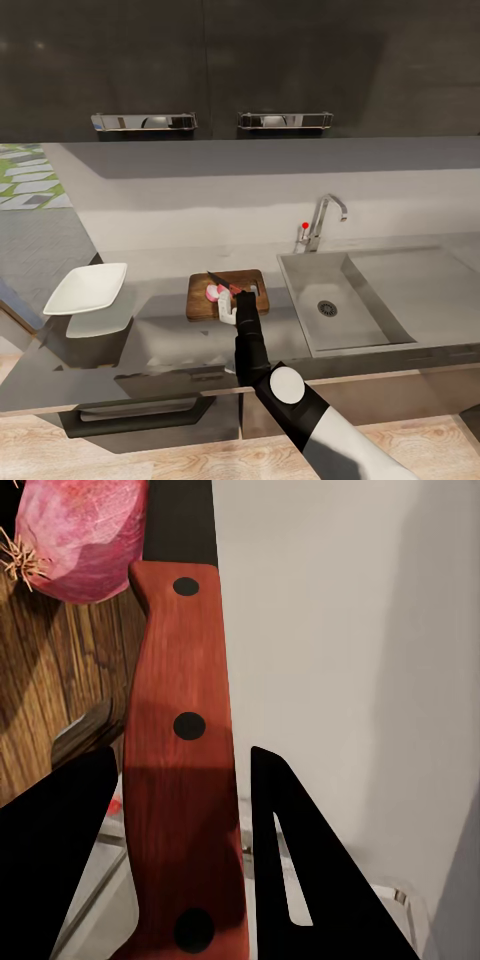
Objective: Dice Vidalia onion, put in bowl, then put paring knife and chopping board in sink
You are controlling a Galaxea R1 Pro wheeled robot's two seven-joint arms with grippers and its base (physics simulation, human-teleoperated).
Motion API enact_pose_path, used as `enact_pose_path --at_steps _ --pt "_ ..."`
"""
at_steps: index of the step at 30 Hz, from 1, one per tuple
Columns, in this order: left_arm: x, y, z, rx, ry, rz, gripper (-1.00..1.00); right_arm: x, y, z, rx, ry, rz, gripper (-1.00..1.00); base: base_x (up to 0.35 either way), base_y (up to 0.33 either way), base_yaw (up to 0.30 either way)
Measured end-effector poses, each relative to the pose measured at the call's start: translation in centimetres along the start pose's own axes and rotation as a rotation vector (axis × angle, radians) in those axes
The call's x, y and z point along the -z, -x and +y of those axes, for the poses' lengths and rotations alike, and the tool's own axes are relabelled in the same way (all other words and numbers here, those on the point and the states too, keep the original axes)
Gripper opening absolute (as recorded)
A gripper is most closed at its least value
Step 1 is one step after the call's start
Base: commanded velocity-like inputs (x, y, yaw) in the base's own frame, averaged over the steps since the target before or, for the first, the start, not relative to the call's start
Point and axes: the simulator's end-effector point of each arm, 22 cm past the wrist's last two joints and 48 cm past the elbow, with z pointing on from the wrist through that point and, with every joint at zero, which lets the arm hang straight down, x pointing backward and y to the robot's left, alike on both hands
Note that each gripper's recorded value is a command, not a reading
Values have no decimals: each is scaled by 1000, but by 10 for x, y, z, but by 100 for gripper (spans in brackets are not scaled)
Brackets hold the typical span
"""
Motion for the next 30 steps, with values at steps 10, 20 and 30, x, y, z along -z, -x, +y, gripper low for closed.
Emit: enact_pose_path --at_steps 10,20,30 --pt "0 0 0 0 0 0 100 0 0 0 0 0 0 -100 0 0 0" --pt "0 0 0 0 0 0 100 -1 -3 11 13 22 7 -100 0 0 0" --pt "0 0 0 0 0 0 100 -1 -1 3 2 4 3 -100 0 0 0"
